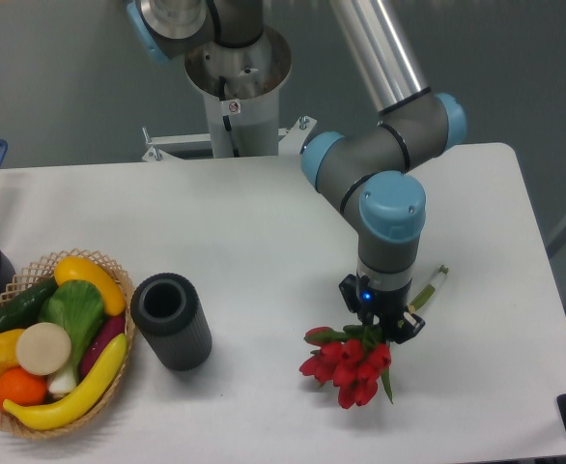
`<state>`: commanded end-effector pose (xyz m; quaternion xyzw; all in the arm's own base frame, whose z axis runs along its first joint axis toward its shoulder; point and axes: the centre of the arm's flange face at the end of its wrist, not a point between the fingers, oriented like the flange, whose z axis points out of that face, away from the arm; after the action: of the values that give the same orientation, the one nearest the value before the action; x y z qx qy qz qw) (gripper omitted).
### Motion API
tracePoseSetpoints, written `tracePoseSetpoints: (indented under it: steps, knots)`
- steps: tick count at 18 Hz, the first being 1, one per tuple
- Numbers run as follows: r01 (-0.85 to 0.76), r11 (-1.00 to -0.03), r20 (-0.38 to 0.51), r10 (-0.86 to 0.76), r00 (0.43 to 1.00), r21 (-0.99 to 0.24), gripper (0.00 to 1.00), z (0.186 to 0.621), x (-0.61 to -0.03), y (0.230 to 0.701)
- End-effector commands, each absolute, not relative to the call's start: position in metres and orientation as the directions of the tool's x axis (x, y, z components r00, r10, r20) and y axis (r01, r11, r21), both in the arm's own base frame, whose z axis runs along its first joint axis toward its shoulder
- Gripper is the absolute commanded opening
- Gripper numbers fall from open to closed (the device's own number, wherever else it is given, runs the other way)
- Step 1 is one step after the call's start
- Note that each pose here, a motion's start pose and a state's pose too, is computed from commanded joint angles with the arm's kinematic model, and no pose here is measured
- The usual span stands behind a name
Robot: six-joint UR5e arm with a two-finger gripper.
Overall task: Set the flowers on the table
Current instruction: 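Lower the held red tulip bouquet down onto the table surface, then open the gripper, release the tulips, and lift the gripper away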
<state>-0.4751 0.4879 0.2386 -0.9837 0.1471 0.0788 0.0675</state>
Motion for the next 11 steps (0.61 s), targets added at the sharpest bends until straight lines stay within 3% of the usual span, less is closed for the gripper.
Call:
tracePoseSetpoints:
  steps: [4,5,6,7,9,11]
  knots:
    - [-0.303,-0.945,-0.165,-0.282,0.945,-0.126,0.42,0.237,-0.471,0.49]
    - [-0.305,-0.943,-0.16,-0.284,0.945,-0.131,0.46,0.236,-0.469,0.49]
    - [-0.308,-0.943,-0.158,-0.287,0.945,-0.129,0.57,0.235,-0.468,0.49]
    - [-0.309,-0.942,-0.159,-0.288,0.944,-0.129,0.62,0.236,-0.467,0.489]
    - [-0.31,-0.941,-0.165,-0.288,0.943,-0.133,0.86,0.238,-0.467,0.489]
    - [-0.31,-0.94,-0.166,-0.286,0.944,-0.143,0.94,0.241,-0.465,0.491]
